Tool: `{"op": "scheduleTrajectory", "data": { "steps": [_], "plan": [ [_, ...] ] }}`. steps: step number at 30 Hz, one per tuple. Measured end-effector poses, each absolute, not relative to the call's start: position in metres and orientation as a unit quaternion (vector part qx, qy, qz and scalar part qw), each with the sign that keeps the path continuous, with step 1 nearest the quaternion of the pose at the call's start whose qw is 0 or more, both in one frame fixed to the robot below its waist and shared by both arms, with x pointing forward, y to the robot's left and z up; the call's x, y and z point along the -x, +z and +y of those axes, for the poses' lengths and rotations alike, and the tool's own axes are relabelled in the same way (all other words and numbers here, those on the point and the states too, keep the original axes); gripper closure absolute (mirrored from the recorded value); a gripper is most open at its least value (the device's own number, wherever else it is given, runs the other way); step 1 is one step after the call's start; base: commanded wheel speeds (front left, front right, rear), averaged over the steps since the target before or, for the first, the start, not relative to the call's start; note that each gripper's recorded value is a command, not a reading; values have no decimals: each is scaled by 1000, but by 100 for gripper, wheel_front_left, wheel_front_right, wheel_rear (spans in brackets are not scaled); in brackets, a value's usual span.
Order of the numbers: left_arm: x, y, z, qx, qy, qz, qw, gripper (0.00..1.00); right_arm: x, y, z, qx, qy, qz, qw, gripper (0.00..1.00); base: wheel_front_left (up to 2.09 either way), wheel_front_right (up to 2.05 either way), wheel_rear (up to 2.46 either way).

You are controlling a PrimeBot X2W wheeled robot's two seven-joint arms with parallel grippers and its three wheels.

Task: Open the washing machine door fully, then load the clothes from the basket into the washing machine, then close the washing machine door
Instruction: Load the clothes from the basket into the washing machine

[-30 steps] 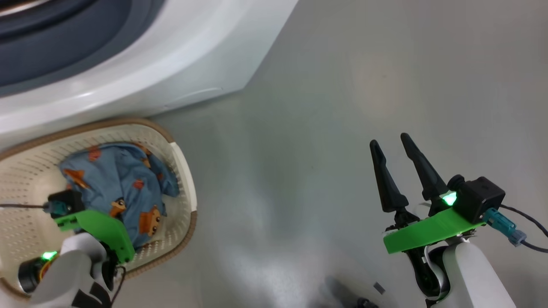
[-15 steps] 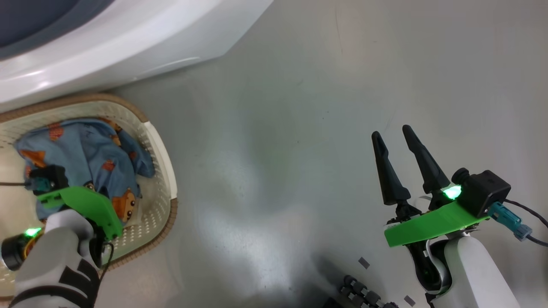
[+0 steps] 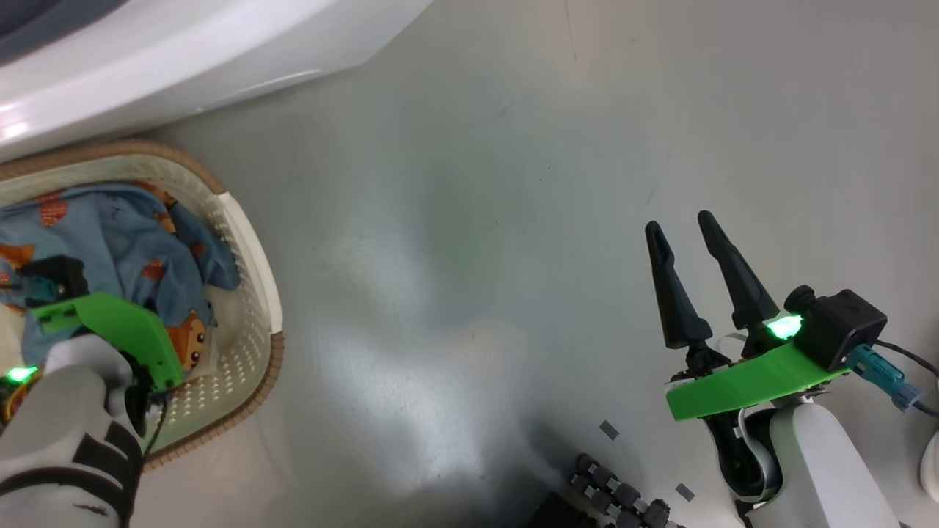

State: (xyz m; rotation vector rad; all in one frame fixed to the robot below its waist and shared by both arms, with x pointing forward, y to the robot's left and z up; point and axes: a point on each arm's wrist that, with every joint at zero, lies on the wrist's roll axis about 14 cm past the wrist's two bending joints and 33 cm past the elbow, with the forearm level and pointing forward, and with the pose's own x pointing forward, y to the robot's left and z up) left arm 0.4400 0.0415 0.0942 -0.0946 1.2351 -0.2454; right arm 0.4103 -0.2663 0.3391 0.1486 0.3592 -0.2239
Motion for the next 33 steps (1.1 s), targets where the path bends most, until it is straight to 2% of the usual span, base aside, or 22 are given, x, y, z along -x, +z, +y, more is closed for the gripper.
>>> {"op": "scheduleTrajectory", "data": {
  "steps": [22, 23, 24, 25, 26, 27, 28, 33],
  "plan": [
    [-453, 64, 35, 1, -142, 575, 806, 2, -406, 323, -280, -47, -116, 204, 971, 0, 0, 0, 0],
    [-454, 62, 35, -4, -143, 574, 806, 11, -406, 322, -281, -45, -116, 205, 971, 0, 0, 0, 0],
    [-455, 61, 35, -9, -146, 573, 806, 27, -406, 322, -281, -44, -116, 205, 971, 0, 0, 0, 0],
    [-455, 60, 34, -14, -148, 573, 806, 51, -406, 321, -282, -44, -116, 206, 971, 0, 0, 0, 0],
    [-454, 58, 34, -16, -149, 573, 806, 60, -406, 320, -282, -43, -116, 206, 971, 0, 0, 0, 0],
    [-454, 57, 33, -19, -152, 573, 805, 73, -406, 319, -282, -42, -116, 207, 970, 0, 0, 0, 0],
    [-453, 56, 33, -21, -155, 573, 804, 100, -406, 319, -283, -42, -117, 209, 970, 0, 0, 0, 0],
    [-454, 57, 33, -24, -158, 565, 810, 100, -407, 318, -284, -42, -118, 207, 970, 0, 0, 0, 0]
  ]
}}
